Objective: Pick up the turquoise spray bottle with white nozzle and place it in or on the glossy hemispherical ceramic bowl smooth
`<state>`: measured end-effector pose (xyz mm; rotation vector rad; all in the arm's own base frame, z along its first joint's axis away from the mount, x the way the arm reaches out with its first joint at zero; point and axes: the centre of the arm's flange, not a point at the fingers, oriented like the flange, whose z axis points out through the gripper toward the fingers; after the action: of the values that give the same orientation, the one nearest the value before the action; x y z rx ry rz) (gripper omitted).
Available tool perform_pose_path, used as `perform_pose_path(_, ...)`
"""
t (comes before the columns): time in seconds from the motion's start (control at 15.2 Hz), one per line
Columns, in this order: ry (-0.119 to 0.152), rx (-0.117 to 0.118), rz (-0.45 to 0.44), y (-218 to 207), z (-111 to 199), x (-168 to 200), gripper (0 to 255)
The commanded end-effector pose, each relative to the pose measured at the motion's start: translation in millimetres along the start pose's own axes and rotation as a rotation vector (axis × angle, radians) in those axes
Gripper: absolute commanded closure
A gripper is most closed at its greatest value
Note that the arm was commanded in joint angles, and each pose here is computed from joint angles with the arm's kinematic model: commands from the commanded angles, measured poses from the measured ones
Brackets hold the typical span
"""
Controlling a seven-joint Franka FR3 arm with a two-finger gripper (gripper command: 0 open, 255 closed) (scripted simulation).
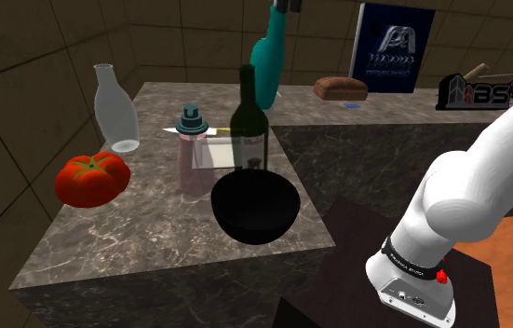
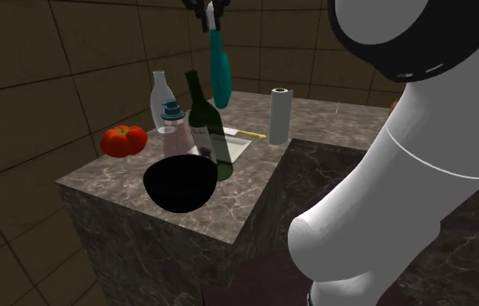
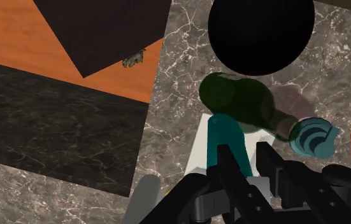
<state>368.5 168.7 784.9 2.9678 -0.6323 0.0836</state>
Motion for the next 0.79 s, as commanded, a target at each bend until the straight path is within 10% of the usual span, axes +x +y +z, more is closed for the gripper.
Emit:
perform_pose_path(0.0, -0.001, 0.0, 0.001, -16.5, -10.9, -19.9, 255)
perform_pose_path(0.73, -0.001, 0.0, 0.001, -78.8, -36.3, -102.2, 255)
